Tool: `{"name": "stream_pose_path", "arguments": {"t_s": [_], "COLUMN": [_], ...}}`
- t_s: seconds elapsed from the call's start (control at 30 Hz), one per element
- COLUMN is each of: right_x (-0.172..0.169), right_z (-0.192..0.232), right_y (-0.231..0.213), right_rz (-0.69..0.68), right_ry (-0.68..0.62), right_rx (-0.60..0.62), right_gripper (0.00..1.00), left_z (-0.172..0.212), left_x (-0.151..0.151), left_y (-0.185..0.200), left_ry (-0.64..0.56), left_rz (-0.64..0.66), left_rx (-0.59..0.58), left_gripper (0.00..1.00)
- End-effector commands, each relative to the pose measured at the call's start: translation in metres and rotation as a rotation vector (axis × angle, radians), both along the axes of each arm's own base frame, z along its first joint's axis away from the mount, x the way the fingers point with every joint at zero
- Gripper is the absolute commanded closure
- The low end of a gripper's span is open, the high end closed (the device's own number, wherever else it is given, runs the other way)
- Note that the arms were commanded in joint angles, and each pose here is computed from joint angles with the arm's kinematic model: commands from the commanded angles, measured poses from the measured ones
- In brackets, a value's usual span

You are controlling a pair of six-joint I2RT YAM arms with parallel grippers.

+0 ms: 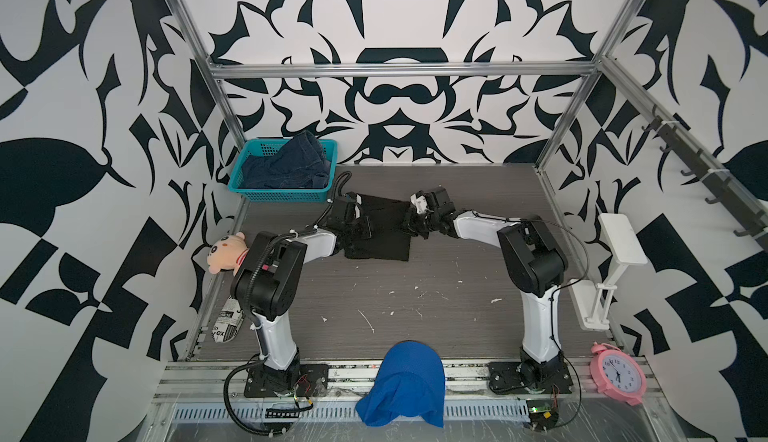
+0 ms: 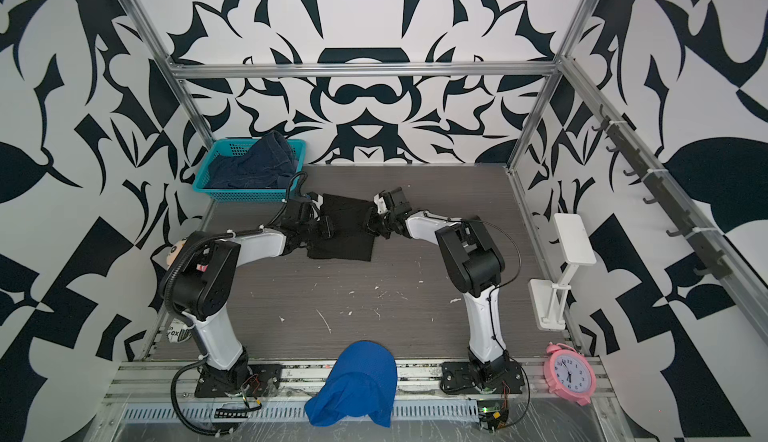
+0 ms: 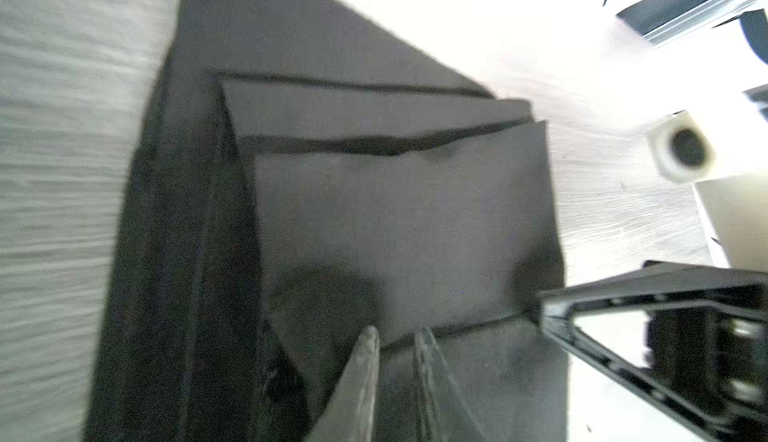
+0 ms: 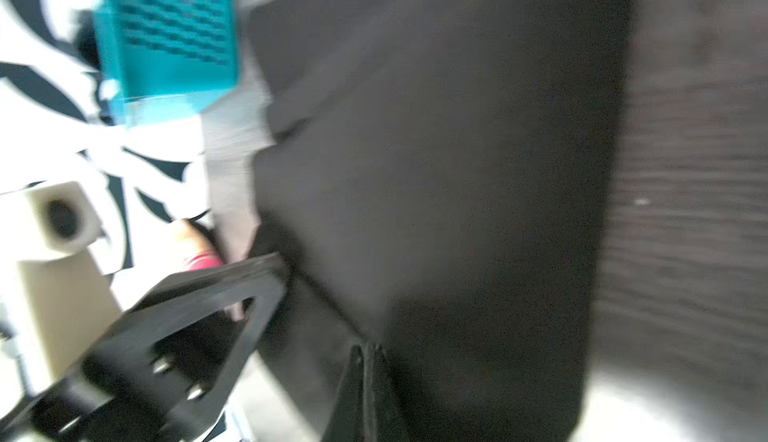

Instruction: Fold and stack the skirts

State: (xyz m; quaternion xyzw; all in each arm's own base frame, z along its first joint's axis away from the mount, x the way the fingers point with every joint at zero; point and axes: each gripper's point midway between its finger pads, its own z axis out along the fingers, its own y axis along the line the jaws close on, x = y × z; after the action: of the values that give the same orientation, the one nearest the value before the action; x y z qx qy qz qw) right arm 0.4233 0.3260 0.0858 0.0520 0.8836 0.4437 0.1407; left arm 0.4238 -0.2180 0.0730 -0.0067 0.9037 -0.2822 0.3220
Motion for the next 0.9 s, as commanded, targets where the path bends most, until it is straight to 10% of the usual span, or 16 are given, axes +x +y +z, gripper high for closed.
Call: {"name": "stream_pose_path", "arguments": {"t_s": [0.0,0.33,0.87], "right_x": [-0.008,0.018,0.014], "right_z": [0.037,0.001,-0.044], "right_y": [0.004,-0.068,-0.04], "right_rz": [0.051,-0.15,-0.019], "right_ry": [-0.055,-0.001,0.068], "right_rx": [0.064,-0.063,-0.026], "right_gripper": [0.97,0.46,0.4], "left_z": [0.015,-0.021,-0.037], "left_x": [0.0,-0.003,-0.008], "left_y": [0.007,0.01,0.012], "left_ry": [-0.021,0.036,0.062], "left_rz": [0.014,0.005,0.013], "left_rx": [0.02,0.072,0.08], "left_gripper": [0.79,0.79,0.79]}}
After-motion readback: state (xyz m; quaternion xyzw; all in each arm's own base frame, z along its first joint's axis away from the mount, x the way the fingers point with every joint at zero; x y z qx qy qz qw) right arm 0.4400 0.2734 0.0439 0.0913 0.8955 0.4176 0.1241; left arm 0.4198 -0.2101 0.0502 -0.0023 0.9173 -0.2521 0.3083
